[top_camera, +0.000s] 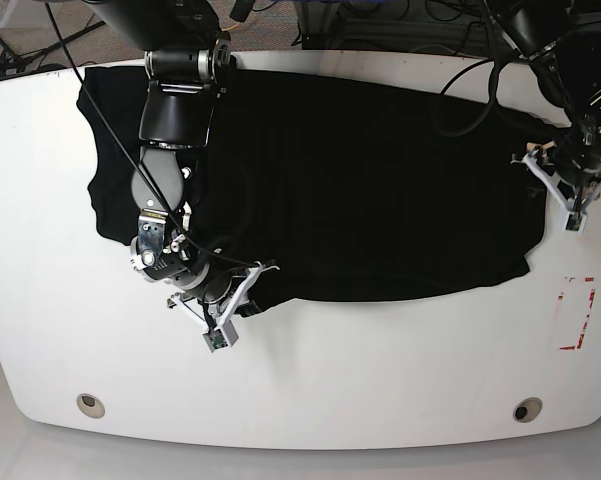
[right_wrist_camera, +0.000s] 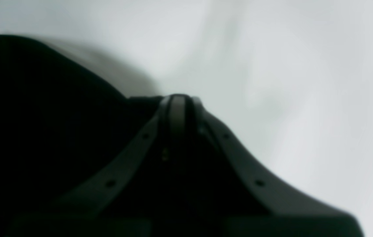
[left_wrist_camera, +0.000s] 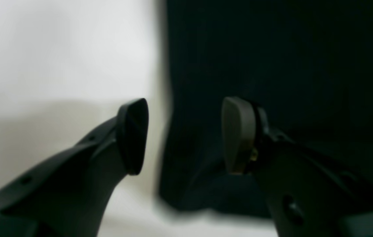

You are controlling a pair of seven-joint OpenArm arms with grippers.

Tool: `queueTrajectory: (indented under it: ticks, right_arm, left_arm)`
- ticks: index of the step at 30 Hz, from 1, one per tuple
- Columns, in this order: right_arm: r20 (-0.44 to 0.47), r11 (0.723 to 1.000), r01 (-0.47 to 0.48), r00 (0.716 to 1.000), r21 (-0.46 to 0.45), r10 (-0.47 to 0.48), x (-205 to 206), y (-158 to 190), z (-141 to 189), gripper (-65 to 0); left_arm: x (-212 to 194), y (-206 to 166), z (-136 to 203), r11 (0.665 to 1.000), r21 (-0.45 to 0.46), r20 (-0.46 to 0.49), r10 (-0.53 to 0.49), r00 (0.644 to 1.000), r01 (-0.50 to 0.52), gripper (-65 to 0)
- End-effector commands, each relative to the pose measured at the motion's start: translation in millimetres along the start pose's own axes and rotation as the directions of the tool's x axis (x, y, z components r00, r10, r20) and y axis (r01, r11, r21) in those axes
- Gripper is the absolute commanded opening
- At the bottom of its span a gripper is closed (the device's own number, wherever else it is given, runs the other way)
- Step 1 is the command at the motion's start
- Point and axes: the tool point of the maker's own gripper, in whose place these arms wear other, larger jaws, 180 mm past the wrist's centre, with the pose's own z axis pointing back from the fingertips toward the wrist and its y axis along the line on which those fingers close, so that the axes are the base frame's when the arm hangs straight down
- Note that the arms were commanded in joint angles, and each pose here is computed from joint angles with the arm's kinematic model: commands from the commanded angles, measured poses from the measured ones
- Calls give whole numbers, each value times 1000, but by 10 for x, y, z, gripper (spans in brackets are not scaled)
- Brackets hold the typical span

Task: Fold the T-shirt properly
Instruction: 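Grasp the shirt side with the right gripper and pull it outward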

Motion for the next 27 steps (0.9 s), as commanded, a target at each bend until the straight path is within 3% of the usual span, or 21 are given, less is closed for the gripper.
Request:
queueTrajectory:
  ticks: [1,4,9,20,27]
  right_arm:
    - [83,999,-33,996,-19,34,314,-111,90,-650]
    - [134,999,-44,990,-26,47,460,-135,102,-633]
    - [138,998,-56,989,-19,58,441,-165,45,-634]
    - [179,1000,-8,984,-10,10,400,-349,-132,-636]
    - [220,999,-31,975,-43,40,713,-541,-64,-629]
  left_arm:
    - [250,-147,-113,999,-27,38,-40,998,41,-325]
    - [391,-397,-263,994,-75,73,-69,995,75,-325]
    - [338,-647,-462,986,-137,94,-83,992,96,-325]
    - [-179,-684,-734,983,-172,-21,-60,998,55,-325]
    - [-481,-605,-696,984,-160,-89,-92,992,77,-325]
